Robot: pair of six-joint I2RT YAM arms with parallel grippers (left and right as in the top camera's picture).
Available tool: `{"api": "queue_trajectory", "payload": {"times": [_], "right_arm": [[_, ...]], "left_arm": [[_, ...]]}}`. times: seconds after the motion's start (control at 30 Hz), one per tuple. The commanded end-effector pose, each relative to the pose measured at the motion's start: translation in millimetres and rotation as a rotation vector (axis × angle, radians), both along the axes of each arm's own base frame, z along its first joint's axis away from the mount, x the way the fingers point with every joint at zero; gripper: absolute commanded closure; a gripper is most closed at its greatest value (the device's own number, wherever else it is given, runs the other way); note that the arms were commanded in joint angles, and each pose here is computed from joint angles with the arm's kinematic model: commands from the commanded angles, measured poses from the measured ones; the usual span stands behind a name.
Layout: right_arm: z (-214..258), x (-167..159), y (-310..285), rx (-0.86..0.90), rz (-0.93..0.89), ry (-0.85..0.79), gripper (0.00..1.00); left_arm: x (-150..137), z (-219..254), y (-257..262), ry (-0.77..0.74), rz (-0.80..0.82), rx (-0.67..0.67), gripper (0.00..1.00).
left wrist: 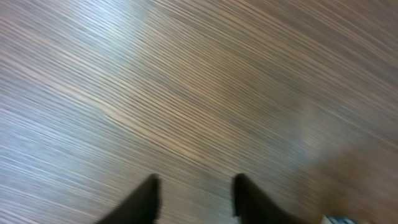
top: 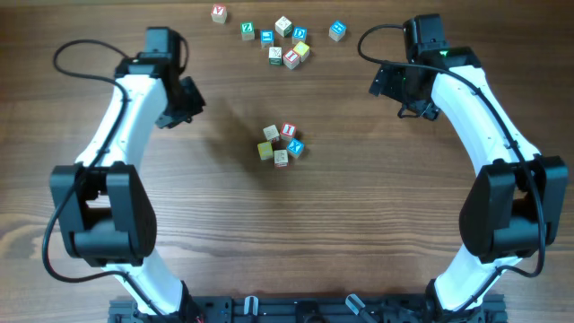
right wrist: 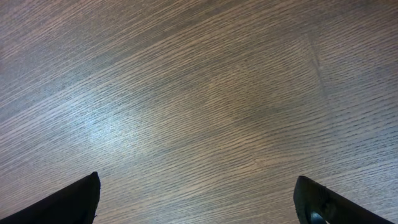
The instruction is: Form a circle
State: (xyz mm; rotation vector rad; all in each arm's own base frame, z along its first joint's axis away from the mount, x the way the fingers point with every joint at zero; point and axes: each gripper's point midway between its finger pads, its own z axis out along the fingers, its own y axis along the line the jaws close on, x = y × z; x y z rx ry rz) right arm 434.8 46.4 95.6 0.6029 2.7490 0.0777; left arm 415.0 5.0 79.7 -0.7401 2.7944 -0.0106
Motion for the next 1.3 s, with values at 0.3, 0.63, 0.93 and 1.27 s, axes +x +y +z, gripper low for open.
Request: {"api": "queue_trajectory", "payload": {"times": [0.3,0.63,0.93,1.27], "right_arm": [[2.2,2.9,-2.4,-0.020,-0.004,-0.011,0.00],[2.2,2.9,-2.4,-0.020,-0.004,-0.011,0.00],[2.2,2.9,-2.4,-0.020,-0.004,-0.011,0.00],[2.2,2.9,-2.4,-0.020,-0.004,-0.011,0.00]], "left_arm": [[-6.3,-8.7,36.3,0.036,0.090,0.010,0.00],[-6.3,-8.7,36.3,0.036,0.090,0.010,0.00],[-6.3,-8.7,36.3,0.036,0.090,0.010,0.00],[-6.3,-8.7,36.3,0.036,0.090,0.010,0.00]]}}
